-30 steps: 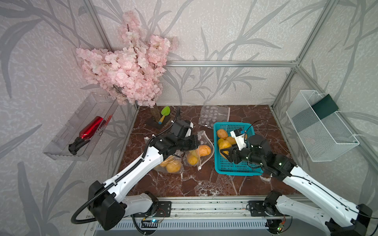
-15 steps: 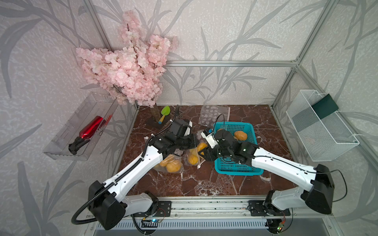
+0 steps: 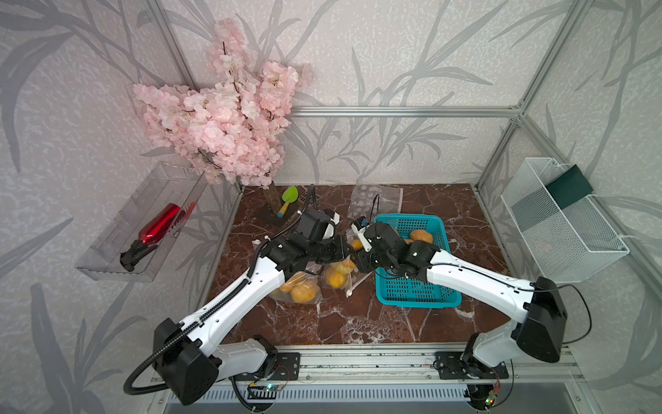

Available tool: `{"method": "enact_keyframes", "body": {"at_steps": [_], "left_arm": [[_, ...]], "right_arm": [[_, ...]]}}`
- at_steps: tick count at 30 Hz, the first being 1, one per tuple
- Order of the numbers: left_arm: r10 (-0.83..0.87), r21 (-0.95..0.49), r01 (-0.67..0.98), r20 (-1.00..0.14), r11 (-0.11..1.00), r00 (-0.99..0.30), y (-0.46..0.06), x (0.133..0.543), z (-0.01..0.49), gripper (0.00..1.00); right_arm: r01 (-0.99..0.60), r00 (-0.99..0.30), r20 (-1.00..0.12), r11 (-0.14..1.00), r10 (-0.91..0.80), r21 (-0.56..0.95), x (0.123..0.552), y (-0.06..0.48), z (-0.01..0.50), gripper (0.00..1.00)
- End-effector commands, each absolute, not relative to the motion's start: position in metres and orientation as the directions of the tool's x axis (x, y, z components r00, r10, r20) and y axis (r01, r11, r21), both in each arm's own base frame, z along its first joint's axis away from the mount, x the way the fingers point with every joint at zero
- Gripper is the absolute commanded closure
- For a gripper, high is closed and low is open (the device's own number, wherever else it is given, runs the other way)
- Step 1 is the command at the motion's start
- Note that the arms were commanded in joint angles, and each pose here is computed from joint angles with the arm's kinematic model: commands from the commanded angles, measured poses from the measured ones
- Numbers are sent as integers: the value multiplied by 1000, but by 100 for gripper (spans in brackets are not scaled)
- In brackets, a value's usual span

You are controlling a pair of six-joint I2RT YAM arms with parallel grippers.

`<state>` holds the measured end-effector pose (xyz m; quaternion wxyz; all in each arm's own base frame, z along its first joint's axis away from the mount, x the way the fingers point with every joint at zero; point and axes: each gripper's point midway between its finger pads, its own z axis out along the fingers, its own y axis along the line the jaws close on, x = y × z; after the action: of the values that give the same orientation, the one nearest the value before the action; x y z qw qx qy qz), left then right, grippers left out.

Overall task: Put the potatoes into a zipper bag and zip it
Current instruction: Place the potato into the zipper food storage bag, then adjust the zipper food storage bag at the center of the board.

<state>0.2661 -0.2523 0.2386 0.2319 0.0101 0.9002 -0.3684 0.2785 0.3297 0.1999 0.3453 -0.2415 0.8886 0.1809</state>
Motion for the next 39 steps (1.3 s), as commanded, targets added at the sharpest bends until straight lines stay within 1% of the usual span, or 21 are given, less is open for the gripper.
{"method": "enact_keyframes", "body": {"at_steps": [1, 6, 8, 9, 10, 12, 13, 15, 21, 27, 30, 33, 35, 37, 39], "left_arm": [[-136, -688, 214, -417, 694, -899, -259, 259, 246, 100], [-137, -689, 218, -422, 691, -896, -258, 258, 248, 100], [-138, -691, 220, -423, 689, -896, -259, 258, 249, 100], [-138, -692, 220, -422, 688, -896, -259, 258, 249, 100], [-138, -692, 221, -423, 687, -895, -259, 258, 250, 100], [-139, -688, 221, -426, 691, -894, -258, 258, 250, 100], [-142, -685, 217, -427, 695, -893, -256, 258, 249, 100], [-144, -684, 217, -429, 697, -892, -256, 258, 249, 100], [-155, -666, 205, -439, 717, -885, -251, 260, 248, 100], [-156, -667, 201, -436, 718, -886, -250, 261, 247, 100], [-158, -670, 203, -436, 714, -886, -250, 260, 248, 100], [-160, -670, 207, -443, 713, -882, -249, 259, 250, 100], [-161, -670, 208, -444, 712, -882, -249, 259, 251, 100], [-160, -673, 208, -442, 710, -883, -250, 259, 251, 100], [-159, -672, 210, -444, 710, -882, -250, 258, 252, 100]], "right_arm": [[-513, -625, -739, 845, -250, 148, 294, 329, 219, 63], [-492, -647, -722, 858, -247, 147, 302, 334, 209, 51], [-486, -660, -704, 864, -262, 134, 303, 336, 204, 43], [-481, -664, -699, 867, -265, 129, 304, 336, 202, 37], [-478, -667, -696, 869, -264, 128, 305, 336, 201, 28], [-482, -665, -699, 866, -263, 133, 303, 336, 202, 16], [-486, -663, -701, 863, -261, 138, 302, 335, 204, 12], [-488, -660, -705, 862, -259, 140, 300, 332, 208, 8], [-478, -642, -734, 864, -221, 158, 288, 313, 232, 6], [-436, -664, -731, 876, -158, 206, 275, 284, 243, 5], [-368, -691, -716, 902, -103, 226, 275, 261, 240, 5], [-273, -743, -667, 934, -51, 232, 276, 240, 222, 5], [-246, -784, -620, 935, -36, 256, 274, 237, 206, 8], [-238, -817, -576, 930, -37, 279, 269, 239, 192, 15], [-242, -828, -560, 927, -42, 288, 267, 241, 182, 19]]}}
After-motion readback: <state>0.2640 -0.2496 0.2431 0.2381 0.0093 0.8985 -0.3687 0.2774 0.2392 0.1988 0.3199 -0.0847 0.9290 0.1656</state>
